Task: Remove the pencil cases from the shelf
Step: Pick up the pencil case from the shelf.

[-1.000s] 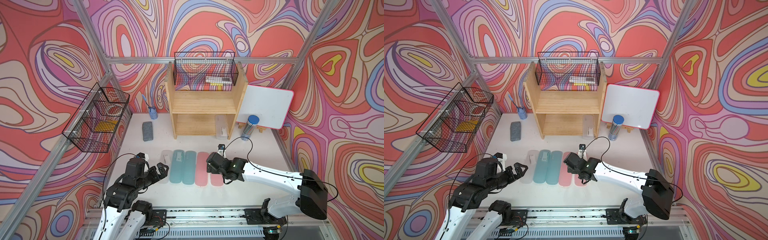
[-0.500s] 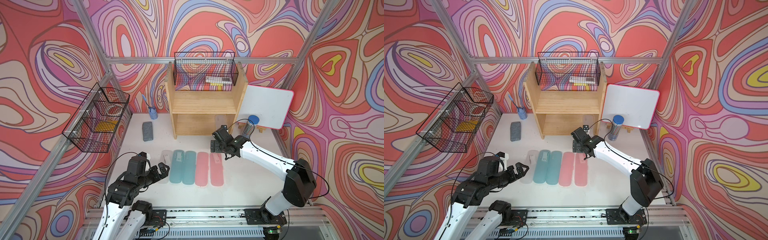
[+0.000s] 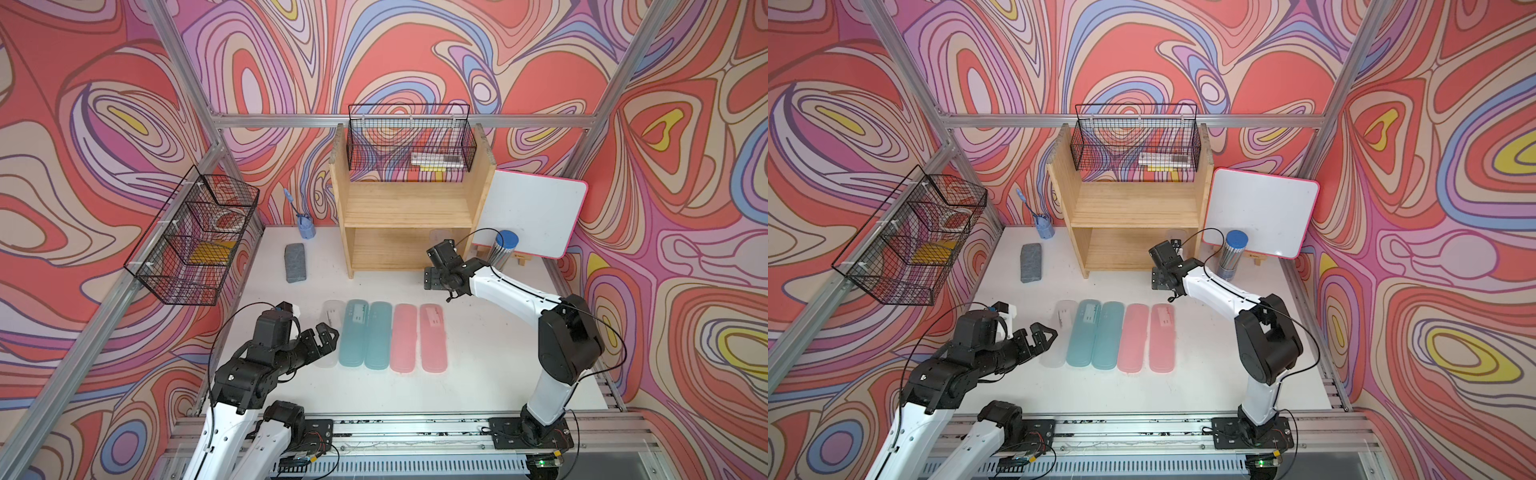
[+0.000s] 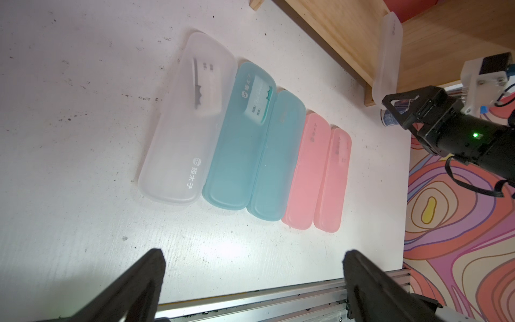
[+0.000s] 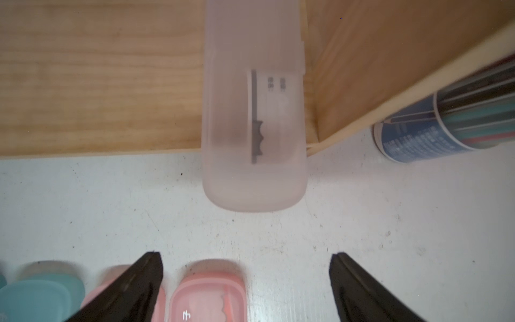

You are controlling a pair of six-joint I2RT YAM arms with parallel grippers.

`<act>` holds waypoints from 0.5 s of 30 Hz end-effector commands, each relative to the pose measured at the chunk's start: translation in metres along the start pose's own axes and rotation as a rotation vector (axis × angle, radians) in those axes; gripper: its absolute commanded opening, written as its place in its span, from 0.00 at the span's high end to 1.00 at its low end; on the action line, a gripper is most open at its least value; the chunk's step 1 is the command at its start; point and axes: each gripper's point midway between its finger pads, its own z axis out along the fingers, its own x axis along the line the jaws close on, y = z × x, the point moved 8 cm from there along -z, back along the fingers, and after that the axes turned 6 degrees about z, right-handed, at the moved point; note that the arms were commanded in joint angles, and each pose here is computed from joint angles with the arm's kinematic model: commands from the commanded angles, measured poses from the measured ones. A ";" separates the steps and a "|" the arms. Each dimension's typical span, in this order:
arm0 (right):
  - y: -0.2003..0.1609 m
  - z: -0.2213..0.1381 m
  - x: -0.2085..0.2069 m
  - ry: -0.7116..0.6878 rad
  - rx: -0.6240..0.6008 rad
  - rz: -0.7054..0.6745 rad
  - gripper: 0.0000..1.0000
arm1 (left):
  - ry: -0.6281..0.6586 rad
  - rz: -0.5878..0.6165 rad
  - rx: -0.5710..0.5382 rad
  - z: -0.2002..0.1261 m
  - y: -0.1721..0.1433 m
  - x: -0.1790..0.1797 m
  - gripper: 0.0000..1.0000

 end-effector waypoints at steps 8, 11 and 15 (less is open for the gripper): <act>0.019 0.025 0.006 -0.028 -0.059 0.002 0.04 | 0.019 -0.015 -0.020 -0.008 0.003 -0.001 0.01; 0.021 0.029 0.005 -0.048 -0.067 0.005 0.04 | 0.021 -0.017 -0.021 -0.008 0.003 -0.001 0.01; 0.024 0.034 0.002 -0.060 -0.078 0.006 0.04 | 0.025 -0.019 -0.020 -0.008 0.003 0.000 0.01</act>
